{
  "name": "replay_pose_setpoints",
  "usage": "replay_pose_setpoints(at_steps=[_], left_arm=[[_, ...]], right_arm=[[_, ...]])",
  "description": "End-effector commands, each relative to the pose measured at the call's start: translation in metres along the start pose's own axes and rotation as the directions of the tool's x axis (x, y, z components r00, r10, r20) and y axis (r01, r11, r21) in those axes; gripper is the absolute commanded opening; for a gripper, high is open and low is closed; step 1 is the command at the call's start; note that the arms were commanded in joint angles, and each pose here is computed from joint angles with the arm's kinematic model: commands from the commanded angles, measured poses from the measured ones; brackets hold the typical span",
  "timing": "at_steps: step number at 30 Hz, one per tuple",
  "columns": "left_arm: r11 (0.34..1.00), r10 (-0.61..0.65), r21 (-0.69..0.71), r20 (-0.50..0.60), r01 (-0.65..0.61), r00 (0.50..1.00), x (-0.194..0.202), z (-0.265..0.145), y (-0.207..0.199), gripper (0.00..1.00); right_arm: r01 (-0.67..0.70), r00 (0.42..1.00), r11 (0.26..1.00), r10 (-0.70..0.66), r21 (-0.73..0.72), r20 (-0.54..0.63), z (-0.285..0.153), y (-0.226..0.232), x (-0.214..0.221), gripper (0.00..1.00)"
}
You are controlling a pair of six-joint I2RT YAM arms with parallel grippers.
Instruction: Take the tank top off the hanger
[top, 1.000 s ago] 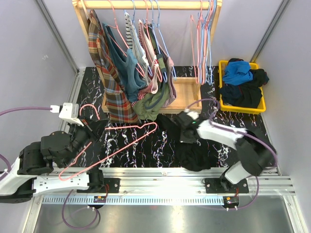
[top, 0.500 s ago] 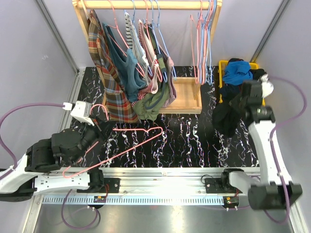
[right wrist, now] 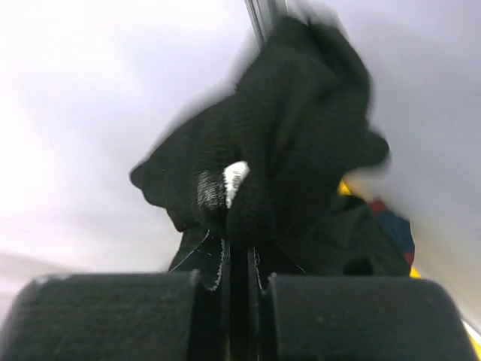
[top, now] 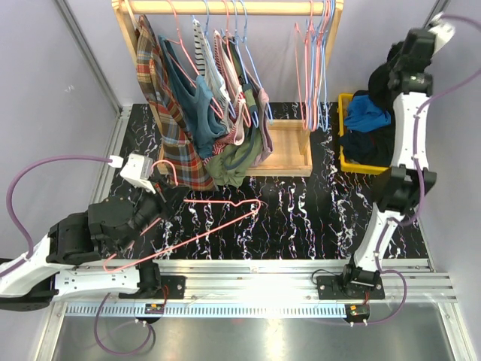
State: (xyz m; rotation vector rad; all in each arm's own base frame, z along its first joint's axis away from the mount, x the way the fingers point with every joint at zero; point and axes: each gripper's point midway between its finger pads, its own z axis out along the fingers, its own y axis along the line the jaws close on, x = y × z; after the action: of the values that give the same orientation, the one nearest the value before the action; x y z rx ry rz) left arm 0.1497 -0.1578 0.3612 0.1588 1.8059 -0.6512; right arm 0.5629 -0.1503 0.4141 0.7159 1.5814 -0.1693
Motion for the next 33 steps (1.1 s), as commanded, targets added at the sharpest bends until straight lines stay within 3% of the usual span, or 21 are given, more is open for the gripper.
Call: replay_pose_setpoints(at_steps=[1, 6, 11, 13, 14, 17, 21, 24, 27, 31, 32, 33], left_arm=[[0.997, -0.057, 0.044, 0.040, 0.056, 0.998, -0.011, -0.001, -0.010, 0.00], [0.997, -0.064, 0.044, 0.047, 0.062, 0.997, -0.011, -0.002, -0.007, 0.00], [0.997, -0.063, 0.035, 0.047, 0.062, 0.997, -0.010, -0.005, -0.001, 0.00], [0.997, -0.062, 0.041, 0.043, 0.060, 0.997, -0.009, -0.006, -0.002, 0.00], [0.998, -0.057, 0.038, 0.041, 0.055, 0.998, -0.008, -0.005, -0.001, 0.00], [0.997, -0.056, 0.047, 0.038, 0.054, 0.998, -0.007, -0.006, -0.002, 0.00], [0.997, -0.056, 0.055, 0.049, 0.053, 0.997, -0.012, -0.009, -0.001, 0.00], [0.996, -0.048, 0.074, 0.046, 0.045, 0.998, -0.014, -0.013, -0.002, 0.00], [0.994, -0.024, 0.106, 0.013, 0.023, 1.000, -0.011, -0.017, -0.007, 0.00], [0.986, -0.014, 0.163, -0.024, 0.018, 1.000, -0.005, -0.024, -0.012, 0.00], [0.983, -0.009, 0.184, -0.037, 0.016, 0.999, -0.001, -0.025, -0.014, 0.00], [0.981, -0.011, 0.193, -0.039, 0.018, 0.999, 0.000, -0.027, -0.015, 0.00]], right_arm=[[0.141, 0.959, 0.985, -0.110, 0.101, -0.261, 0.046, -0.046, 0.117, 0.00], [0.167, 0.801, 0.963, -0.007, 0.213, -0.599, 0.033, -0.100, 0.289, 0.00], [0.139, 0.745, 0.967, 0.039, 0.212, -0.666, 0.018, -0.108, 0.330, 0.00], [0.150, 0.747, 0.968, 0.022, 0.201, -0.664, 0.027, -0.101, 0.314, 0.07], [0.165, 0.730, 0.967, 0.012, 0.194, -0.683, 0.021, -0.100, 0.308, 0.29], [0.110, 0.811, 0.984, -0.010, 0.137, -0.585, 0.026, -0.072, 0.239, 0.66], [0.011, 0.937, 0.995, 0.024, 0.098, -0.350, -0.009, -0.043, 0.103, 0.95], [-0.033, 0.973, 0.987, 0.067, 0.154, -0.220, -0.058, -0.052, 0.034, 1.00], [-0.078, 0.983, 0.978, 0.109, 0.194, -0.150, -0.121, -0.070, -0.005, 1.00], [-0.106, 0.989, 0.994, 0.107, 0.020, -0.107, -0.211, -0.069, -0.027, 1.00], [-0.121, 0.991, 0.986, 0.112, -0.118, -0.079, -0.257, -0.059, -0.043, 1.00], [-0.116, 0.989, 0.979, 0.097, -0.168, -0.112, -0.272, -0.057, -0.030, 1.00]])
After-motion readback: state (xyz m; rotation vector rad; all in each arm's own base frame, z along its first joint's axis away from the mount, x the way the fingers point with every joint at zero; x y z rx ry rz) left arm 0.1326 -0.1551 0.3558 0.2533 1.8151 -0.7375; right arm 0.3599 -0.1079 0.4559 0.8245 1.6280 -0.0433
